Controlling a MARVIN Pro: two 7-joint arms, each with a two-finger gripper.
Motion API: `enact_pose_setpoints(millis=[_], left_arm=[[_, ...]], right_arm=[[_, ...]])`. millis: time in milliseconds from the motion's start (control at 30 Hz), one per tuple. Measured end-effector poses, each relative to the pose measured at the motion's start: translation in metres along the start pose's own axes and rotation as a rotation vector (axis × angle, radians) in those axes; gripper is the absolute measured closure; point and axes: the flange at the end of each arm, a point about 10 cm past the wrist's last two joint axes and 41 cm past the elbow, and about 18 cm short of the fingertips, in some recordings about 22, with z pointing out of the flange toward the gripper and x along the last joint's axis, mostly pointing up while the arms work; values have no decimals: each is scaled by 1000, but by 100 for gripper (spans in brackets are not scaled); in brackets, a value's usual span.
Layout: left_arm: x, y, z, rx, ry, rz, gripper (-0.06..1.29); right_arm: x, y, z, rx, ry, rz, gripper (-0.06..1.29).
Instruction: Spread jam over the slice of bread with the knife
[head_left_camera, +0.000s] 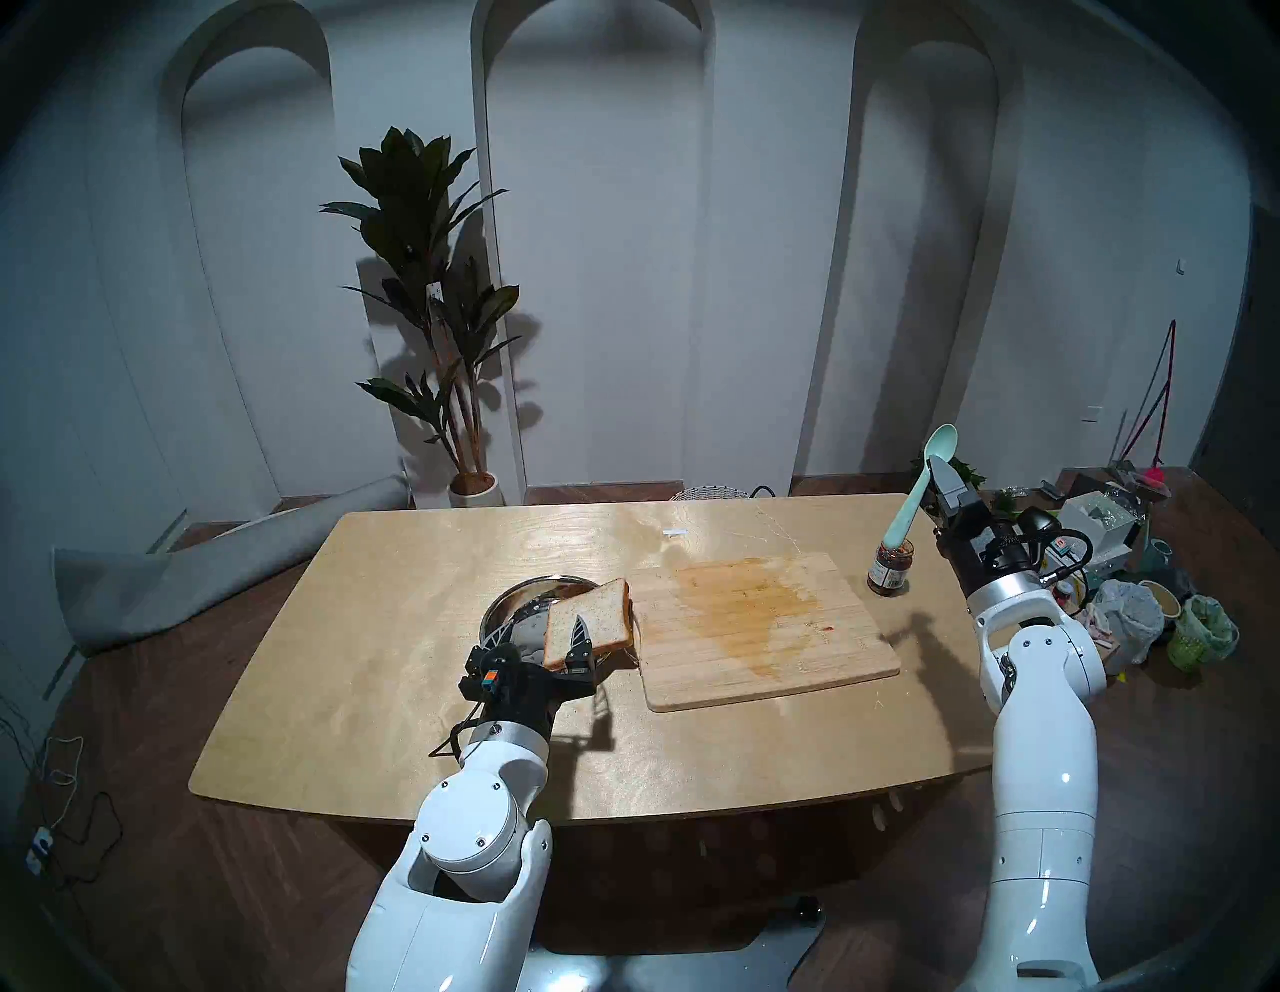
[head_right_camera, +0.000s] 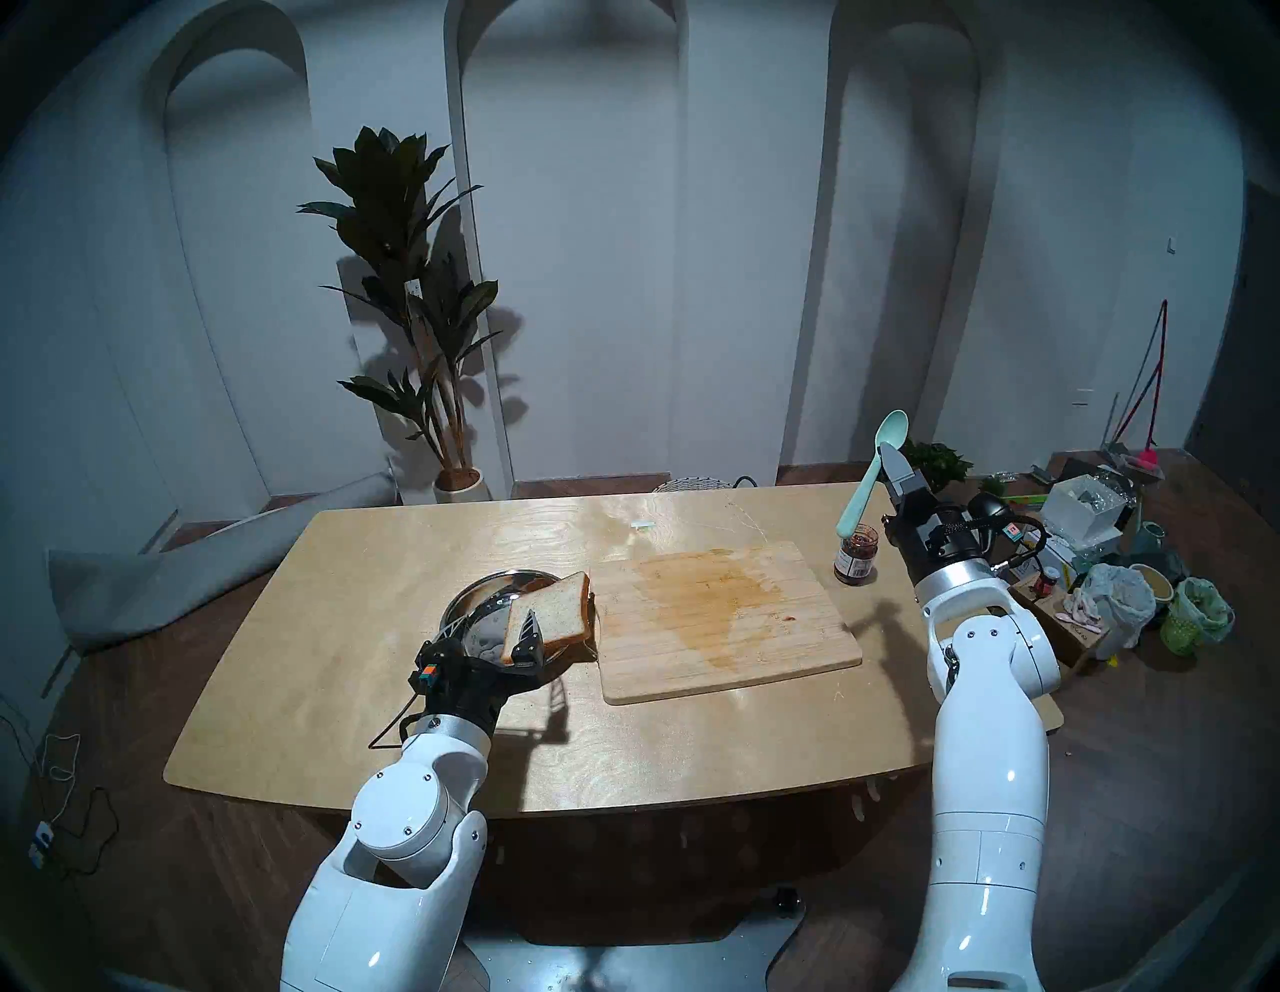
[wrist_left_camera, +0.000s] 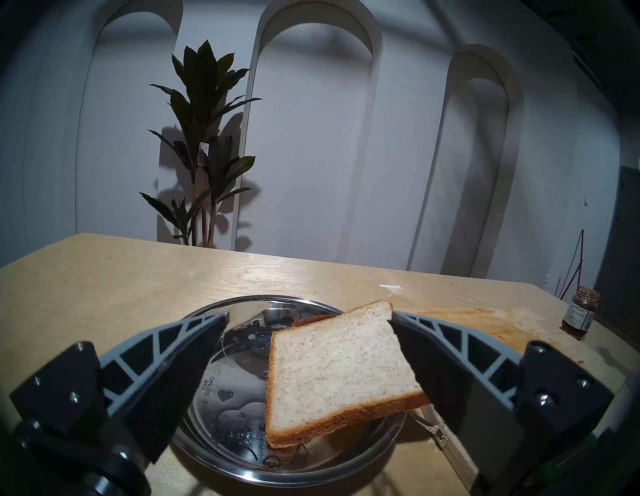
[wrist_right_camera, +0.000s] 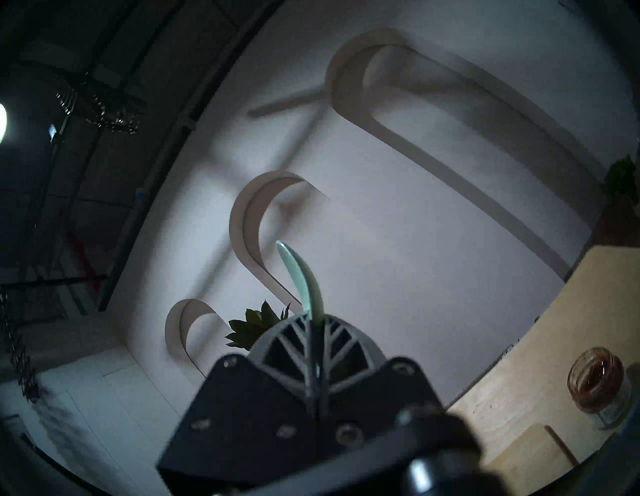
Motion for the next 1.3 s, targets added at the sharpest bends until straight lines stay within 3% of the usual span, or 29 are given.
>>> enact_pose_setpoints(millis=[433,900,1300], left_arm=[[1,1,-2,-11,1,-17,0],[0,0,-4,-27,-2,-20,0],[0,2,-5,-44,-6,-26,0]], right_arm=[[-18,25,20,23,23,-217,126],[-5,37,42,138,100,-423,126],[-3,83,41,129,123,-568,126]])
